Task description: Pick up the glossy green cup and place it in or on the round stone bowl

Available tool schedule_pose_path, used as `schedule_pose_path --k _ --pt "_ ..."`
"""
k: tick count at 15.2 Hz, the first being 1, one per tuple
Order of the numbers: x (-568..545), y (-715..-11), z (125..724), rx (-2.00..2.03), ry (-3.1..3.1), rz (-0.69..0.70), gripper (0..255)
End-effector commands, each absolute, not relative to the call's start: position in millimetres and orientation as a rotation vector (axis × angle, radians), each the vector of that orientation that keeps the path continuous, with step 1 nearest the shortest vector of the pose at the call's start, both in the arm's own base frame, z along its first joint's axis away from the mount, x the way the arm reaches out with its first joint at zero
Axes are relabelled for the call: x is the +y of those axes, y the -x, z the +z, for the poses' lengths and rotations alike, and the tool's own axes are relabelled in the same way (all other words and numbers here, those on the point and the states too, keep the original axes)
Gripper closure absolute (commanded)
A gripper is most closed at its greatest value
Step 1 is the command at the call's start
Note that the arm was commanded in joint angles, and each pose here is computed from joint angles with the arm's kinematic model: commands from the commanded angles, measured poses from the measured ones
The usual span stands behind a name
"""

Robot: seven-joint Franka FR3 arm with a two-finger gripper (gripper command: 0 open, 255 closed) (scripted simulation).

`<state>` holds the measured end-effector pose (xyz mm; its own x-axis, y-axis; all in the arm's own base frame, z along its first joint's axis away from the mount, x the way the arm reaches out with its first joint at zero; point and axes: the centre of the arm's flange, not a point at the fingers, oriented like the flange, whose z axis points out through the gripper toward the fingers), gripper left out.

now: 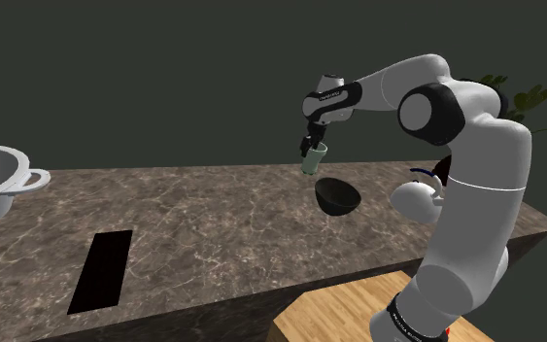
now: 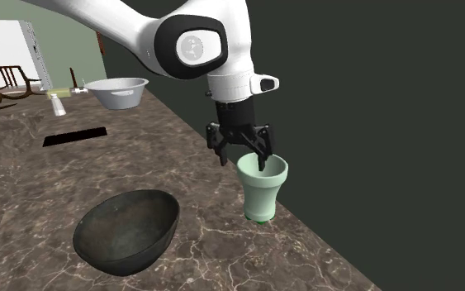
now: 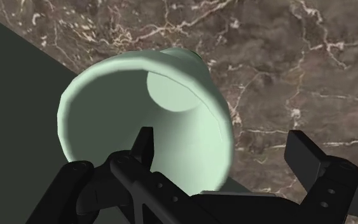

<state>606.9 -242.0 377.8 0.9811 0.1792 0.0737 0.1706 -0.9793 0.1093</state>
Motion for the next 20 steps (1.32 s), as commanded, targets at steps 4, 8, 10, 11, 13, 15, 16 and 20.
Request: schedule_pose_path --k 4,8,10,11,13,15,16,20 --pt "-243 -608 369 0.267 -3.024 0.127 0" --pt "-243 -608 369 0.267 -3.024 0.127 0" --pt "-243 -608 369 0.267 -3.024 0.127 255" --pt "-243 -608 369 0.267 -3.024 0.127 255" --pt "-243 -608 369 0.267 -3.024 0.127 255" --pt "-243 -608 369 0.267 -3.024 0.127 255" --pt "-243 -608 369 0.267 -3.024 0.127 255" --pt "-243 -608 380 0.267 -3.024 0.127 255"
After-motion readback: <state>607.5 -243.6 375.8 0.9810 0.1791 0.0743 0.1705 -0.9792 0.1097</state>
